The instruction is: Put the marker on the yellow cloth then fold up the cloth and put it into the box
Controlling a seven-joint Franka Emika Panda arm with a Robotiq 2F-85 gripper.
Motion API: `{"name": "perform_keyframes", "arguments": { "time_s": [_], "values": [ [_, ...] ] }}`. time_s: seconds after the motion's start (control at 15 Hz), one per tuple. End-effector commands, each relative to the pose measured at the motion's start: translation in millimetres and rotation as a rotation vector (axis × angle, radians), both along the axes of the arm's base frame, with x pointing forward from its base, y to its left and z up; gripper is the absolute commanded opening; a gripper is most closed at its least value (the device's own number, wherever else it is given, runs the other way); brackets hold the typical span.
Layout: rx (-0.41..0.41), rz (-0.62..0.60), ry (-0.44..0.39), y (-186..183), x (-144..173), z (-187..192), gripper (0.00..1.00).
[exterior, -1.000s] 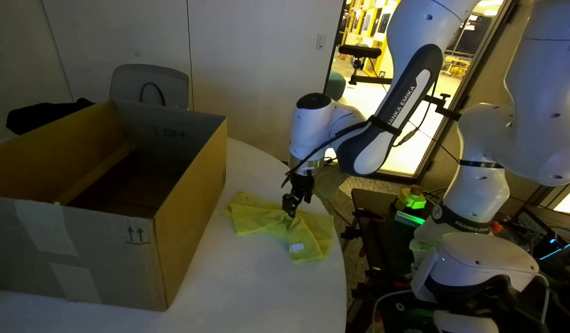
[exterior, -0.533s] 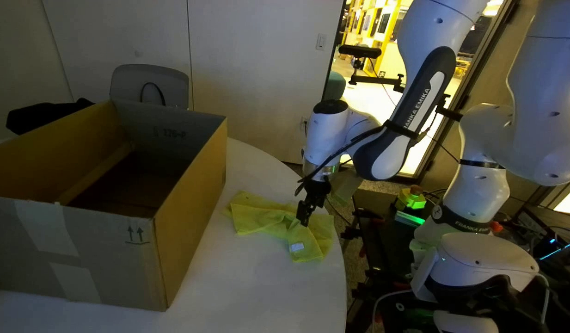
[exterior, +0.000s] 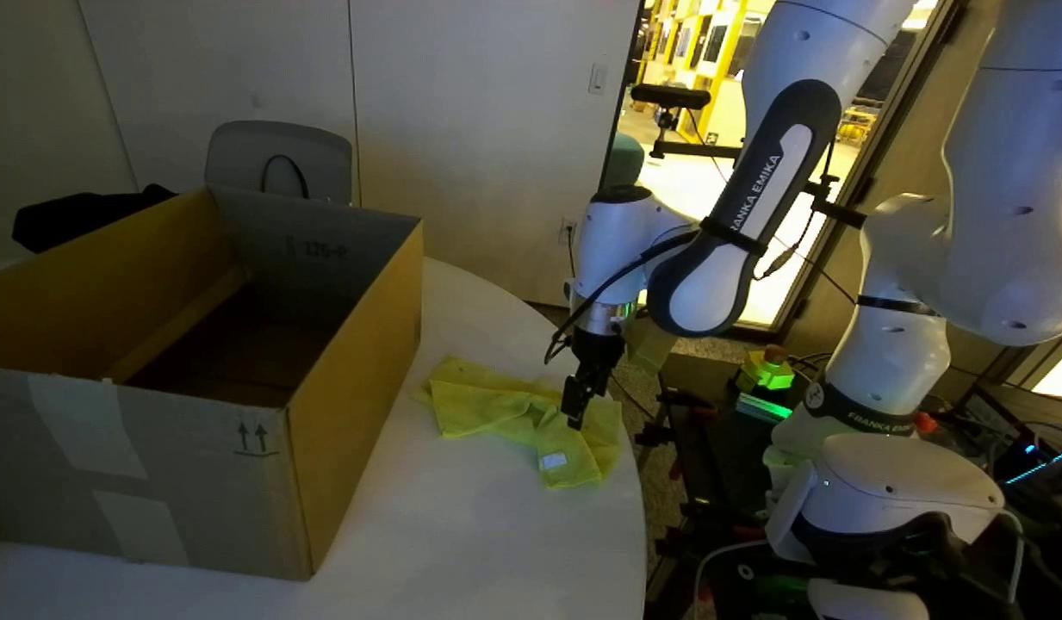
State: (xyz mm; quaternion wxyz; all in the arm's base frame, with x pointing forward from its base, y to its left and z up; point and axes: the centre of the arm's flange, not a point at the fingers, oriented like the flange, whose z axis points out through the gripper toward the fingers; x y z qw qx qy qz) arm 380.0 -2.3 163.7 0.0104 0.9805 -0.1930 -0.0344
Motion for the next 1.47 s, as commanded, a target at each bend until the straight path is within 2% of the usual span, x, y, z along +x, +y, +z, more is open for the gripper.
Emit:
{"name": "perform_keyframes", "arguments": {
  "time_s": [0.0, 0.2, 0.6, 0.73, 0.87, 1.07, 1.4],
  "values": [
    [0.044, 0.022, 0.004, -5.8, -31.9, 5.7, 1.00],
    [0.050, 0.109, 0.026, 0.4, -32.2, 5.3, 1.00],
    [0.000, 0.378, 0.276, 29.8, -28.0, -10.3, 1.00],
    [0.005, 0.470, 0.330, 33.1, -29.2, -22.1, 1.00],
    [0.019, 0.555, 0.337, 35.1, -29.5, -30.8, 1.00],
    [0.046, 0.655, 0.294, 32.2, -29.8, -41.9, 1.00],
    [0.066, 0.720, 0.225, 22.8, -28.3, -58.9, 1.00]
  ]
}}
